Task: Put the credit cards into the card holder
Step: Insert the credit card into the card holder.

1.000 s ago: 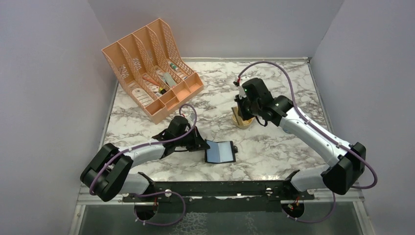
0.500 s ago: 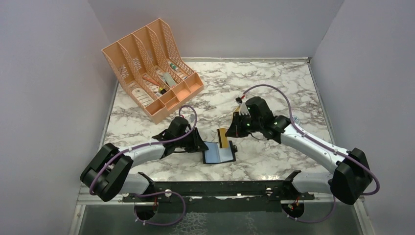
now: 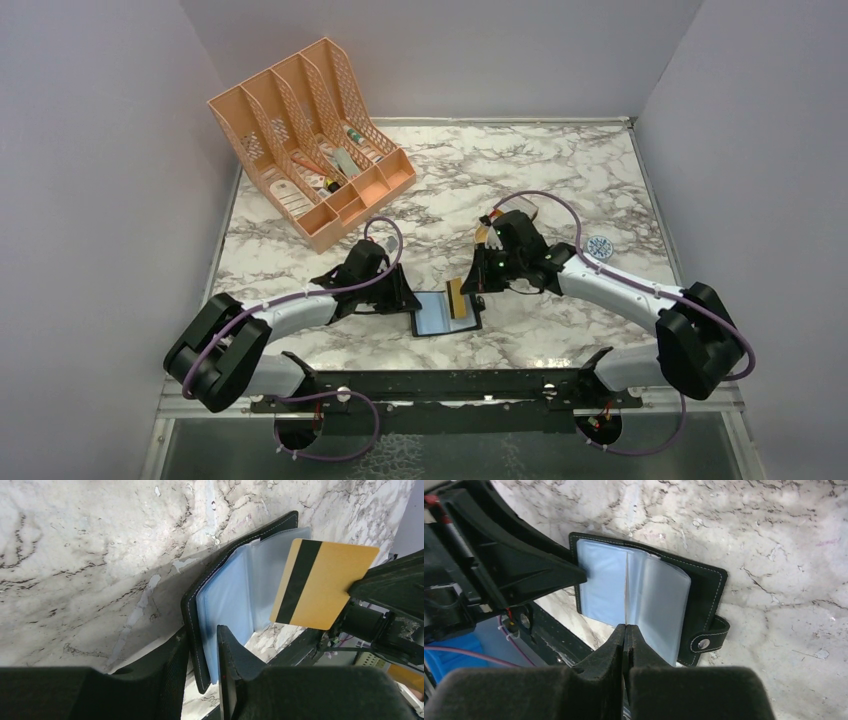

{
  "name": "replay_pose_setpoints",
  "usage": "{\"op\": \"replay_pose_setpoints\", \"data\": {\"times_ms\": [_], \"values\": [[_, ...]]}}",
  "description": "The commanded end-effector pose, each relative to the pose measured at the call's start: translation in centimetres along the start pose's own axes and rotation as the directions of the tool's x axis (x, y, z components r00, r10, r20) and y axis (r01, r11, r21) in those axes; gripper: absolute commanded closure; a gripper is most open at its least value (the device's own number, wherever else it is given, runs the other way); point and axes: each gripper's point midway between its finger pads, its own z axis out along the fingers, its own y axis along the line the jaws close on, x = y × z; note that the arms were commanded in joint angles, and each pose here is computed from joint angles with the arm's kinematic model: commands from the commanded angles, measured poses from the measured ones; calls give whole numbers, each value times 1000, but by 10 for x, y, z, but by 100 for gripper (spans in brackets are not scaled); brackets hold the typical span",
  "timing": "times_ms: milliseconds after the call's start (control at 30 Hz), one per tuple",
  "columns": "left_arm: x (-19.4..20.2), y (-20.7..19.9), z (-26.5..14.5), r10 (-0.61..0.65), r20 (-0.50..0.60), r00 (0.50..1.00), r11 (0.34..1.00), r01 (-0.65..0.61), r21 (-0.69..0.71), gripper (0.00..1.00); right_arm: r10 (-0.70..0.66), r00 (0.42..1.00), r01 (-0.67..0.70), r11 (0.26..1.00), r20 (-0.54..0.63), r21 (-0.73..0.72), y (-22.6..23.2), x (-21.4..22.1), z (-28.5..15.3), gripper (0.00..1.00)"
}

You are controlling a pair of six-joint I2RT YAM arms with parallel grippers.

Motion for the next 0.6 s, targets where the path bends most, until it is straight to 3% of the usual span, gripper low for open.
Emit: {"op": "replay_pose_setpoints", "data": {"times_ms": [0, 233, 567], "values": [[-7, 3, -4, 30, 37, 999, 999, -29, -26, 71, 11, 1000, -11, 999, 11, 34, -8, 0, 7, 99], [-6, 10, -5, 37, 46, 998, 998, -35, -51, 77, 3, 1000, -3, 1000, -25, 18, -12, 9, 14, 99], [-3, 16, -4, 46, 41, 998, 997, -44, -62, 98, 25, 995, -24, 1000, -92, 9, -21, 25, 30, 99]]}}
